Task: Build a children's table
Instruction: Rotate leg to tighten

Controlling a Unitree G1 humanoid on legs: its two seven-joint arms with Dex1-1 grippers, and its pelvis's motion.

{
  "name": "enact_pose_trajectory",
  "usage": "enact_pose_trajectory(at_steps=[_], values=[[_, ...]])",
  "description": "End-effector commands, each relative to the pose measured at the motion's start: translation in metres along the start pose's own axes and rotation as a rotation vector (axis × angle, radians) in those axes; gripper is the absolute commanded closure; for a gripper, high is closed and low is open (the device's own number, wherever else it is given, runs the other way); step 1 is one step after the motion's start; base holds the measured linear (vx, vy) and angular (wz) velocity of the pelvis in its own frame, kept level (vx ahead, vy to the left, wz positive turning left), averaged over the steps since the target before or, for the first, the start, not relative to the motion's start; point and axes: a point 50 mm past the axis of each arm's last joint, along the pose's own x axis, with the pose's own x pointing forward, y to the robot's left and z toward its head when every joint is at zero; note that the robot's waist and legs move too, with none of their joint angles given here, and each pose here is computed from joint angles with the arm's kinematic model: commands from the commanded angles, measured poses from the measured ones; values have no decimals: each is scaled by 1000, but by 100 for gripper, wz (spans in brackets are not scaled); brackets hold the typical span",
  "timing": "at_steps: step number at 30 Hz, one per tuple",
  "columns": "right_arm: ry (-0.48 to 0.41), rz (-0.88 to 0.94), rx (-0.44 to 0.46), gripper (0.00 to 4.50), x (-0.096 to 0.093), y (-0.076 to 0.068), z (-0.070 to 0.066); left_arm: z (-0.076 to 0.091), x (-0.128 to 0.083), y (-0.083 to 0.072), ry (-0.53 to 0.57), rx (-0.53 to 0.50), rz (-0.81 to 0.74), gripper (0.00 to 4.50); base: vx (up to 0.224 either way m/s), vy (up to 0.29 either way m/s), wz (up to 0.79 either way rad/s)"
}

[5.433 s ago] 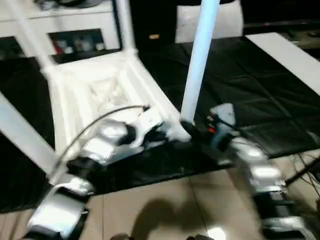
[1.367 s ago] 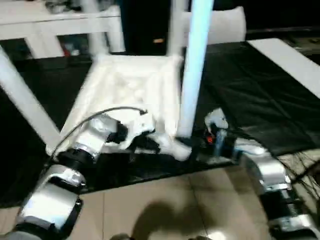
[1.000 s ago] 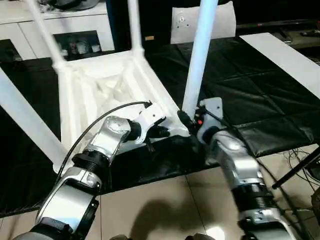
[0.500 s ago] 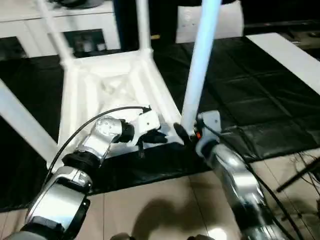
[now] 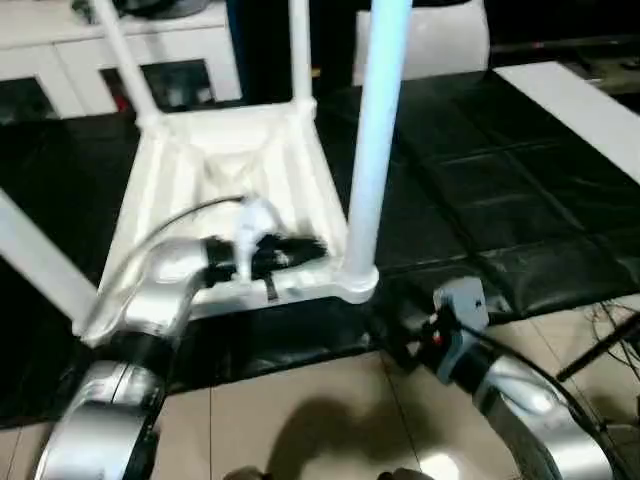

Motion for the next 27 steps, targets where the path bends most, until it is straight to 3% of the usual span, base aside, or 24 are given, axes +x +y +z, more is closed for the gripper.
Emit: enact_pose_trajectory(at_steps=[1, 6, 7, 11, 15, 19, 27], values=[[5, 33, 9, 0, 1, 7, 0, -1, -10, -3, -30, -46, 127, 334, 0, 0, 0], [2, 140, -6, 0, 3, 23, 0, -5, -36, -33, -81, -107, 408, 290, 0, 0, 0], [3, 164, -18, 0, 5, 24, 1, -10, -40, -45, -71, -134, 465, 278, 0, 0, 0], [4, 196, -23, 0, 5, 22, 1, -19, -46, -68, -55, -141, 556, 252, 3, -23, 41], [18, 240, -29, 0, 2, 18, 0, -31, -50, -96, 30, -129, 646, 221, 47, -108, 59], [-16, 342, 17, 0, 0, 23, 6, -32, -58, -107, 29, -174, 749, 188, -11, -112, 34], [-77, 393, 28, 0, 13, 21, 14, -32, -81, -113, 15, -128, 947, 125, 6, 10, 2]])
